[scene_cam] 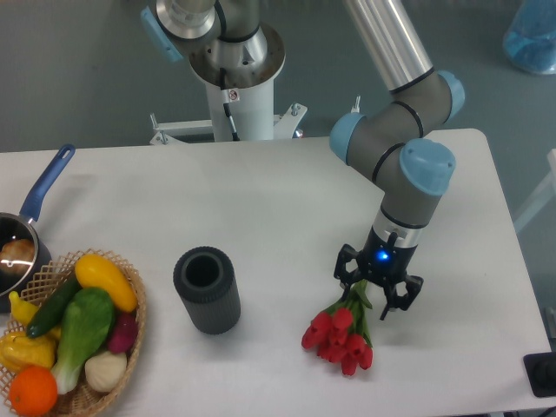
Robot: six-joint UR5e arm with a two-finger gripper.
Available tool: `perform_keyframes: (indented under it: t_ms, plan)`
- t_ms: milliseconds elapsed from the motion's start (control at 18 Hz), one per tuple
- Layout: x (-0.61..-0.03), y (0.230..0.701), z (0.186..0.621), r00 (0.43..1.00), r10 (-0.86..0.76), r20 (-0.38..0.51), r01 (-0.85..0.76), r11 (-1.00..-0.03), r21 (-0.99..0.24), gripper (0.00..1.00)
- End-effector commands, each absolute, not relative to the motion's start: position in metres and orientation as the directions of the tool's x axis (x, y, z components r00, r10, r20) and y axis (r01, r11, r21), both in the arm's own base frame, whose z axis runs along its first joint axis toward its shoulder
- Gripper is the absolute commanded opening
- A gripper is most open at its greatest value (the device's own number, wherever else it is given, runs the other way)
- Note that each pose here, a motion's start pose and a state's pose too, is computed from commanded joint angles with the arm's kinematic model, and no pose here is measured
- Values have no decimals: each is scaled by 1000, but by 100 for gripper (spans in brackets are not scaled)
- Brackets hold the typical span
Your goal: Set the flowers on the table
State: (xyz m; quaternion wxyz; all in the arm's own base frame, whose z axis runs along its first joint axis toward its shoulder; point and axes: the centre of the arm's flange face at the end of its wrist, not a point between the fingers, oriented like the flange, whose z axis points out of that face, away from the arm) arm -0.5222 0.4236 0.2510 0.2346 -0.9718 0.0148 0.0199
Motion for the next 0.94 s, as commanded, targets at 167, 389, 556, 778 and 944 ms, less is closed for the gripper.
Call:
perform_keyframes:
  t_ms: [167,389,556,778,944]
  plan:
    - [-530,400,260,992,21,-123,-21,-943,-331,100]
    - [-532,393,265,985,23,-169,-21,-967,-253,100]
    - [-529,393,271,982,-22,-188,-70,-966,-249,100]
    - [-528,395,272,975,-85,-204,-133,-962,-239,100]
    - [-528,395,273,974,-89,-207,-138,-961,-239,100]
